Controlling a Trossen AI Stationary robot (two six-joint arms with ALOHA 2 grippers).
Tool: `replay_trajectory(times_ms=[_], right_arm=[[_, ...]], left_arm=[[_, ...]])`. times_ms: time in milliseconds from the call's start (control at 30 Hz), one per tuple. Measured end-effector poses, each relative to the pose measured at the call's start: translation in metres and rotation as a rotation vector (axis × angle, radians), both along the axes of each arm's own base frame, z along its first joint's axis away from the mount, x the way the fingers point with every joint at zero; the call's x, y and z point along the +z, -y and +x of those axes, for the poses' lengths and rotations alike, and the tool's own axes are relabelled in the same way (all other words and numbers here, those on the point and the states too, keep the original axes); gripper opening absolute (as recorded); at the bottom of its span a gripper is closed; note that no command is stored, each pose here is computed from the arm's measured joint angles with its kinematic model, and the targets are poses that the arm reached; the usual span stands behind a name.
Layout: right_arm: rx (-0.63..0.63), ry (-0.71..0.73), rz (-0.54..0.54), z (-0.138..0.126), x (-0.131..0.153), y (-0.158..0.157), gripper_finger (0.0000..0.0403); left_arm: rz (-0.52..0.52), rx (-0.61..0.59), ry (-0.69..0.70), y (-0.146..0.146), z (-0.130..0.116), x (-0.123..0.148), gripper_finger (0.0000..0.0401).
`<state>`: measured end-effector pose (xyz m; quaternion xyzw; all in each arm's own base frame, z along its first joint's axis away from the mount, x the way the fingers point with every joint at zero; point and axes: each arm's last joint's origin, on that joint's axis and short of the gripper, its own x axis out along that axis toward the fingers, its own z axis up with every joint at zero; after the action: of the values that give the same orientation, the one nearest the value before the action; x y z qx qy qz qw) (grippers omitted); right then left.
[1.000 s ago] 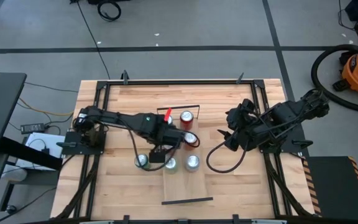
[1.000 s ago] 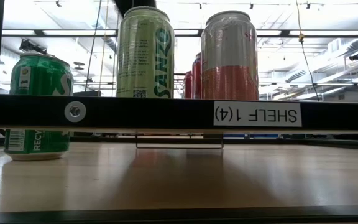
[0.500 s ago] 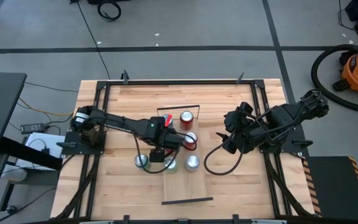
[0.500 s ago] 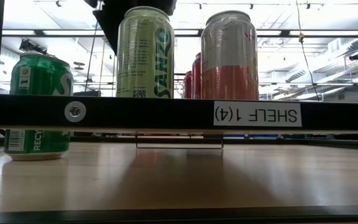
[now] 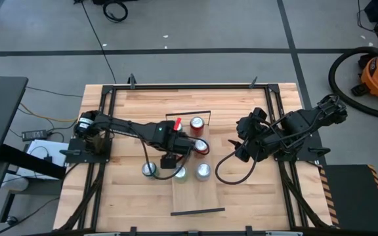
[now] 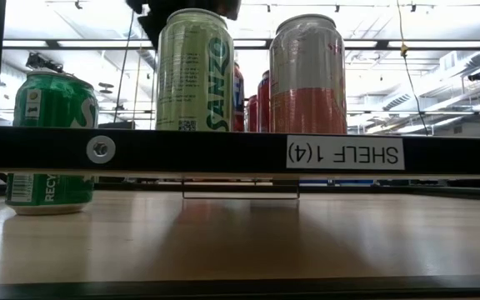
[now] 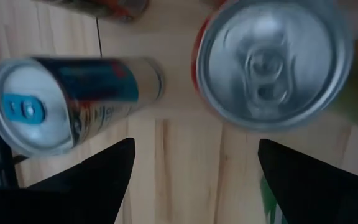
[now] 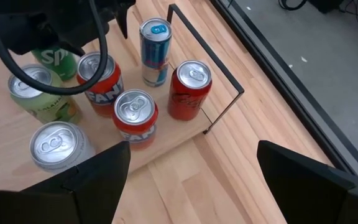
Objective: Place canned beverage on shelf
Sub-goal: Adjust the left red soda can on the shelf, then put the green soda can on the shelf
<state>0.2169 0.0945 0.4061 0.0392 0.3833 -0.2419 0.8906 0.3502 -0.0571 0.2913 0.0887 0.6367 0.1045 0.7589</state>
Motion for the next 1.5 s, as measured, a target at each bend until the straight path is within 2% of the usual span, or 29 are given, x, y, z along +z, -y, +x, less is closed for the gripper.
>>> replay_trajectory(times_ms=[167, 300, 433, 567, 733, 833, 900, 1067, 1300, 1500], right_arm=[[0.005, -0.003, -0.005, 0.0, 0.0, 0.0, 0.0362], [0.014, -0.01, -0.022, 0.001, 0.0, 0.001, 0.0362], [0.007, -0.013, -0.027, 0.002, 0.0, 0.004, 0.0362], [0.011, 0.041, -0.003, 0.0, 0.006, 0.005, 0.0362], [0.051, 0.143, 0.018, -0.005, 0.017, 0.008, 0.0362], [0.052, 0.179, 0.033, -0.012, 0.015, 0.011, 0.0362], [0.038, 0.178, 0.046, -0.017, 0.011, 0.014, 0.0362], [0.012, 0.183, 0.106, -0.028, 0.004, 0.018, 0.0362], [0.002, 0.184, 0.124, -0.033, 0.001, 0.019, 0.0362], [0.012, 0.172, 0.099, -0.031, 0.0, 0.019, 0.0362]], left_arm=[[0.008, 0.002, -0.069, -0.002, -0.01, 0.004, 0.0352], [-0.025, 0.055, 0.0, -0.003, -0.021, 0.022, 0.0352], [-0.064, 0.139, 0.115, -0.008, -0.035, 0.045, 0.0346], [-0.128, 0.206, 0.317, -0.014, -0.046, 0.074, 0.0331], [-0.197, 0.209, 0.582, -0.019, -0.05, 0.105, 0.0305], [-0.21, 0.207, 0.646, -0.021, -0.051, 0.113, 0.0291], [-0.226, 0.2, 0.642, -0.021, -0.052, 0.113, 0.0284], [-0.371, 0.152, 0.509, -0.007, -0.058, 0.105, 0.0271], [-0.394, 0.123, 0.344, 0.019, -0.075, 0.096, 0.0261], [-0.381, 0.18, 0.244, 0.035, -0.079, 0.085, 0.0261]])
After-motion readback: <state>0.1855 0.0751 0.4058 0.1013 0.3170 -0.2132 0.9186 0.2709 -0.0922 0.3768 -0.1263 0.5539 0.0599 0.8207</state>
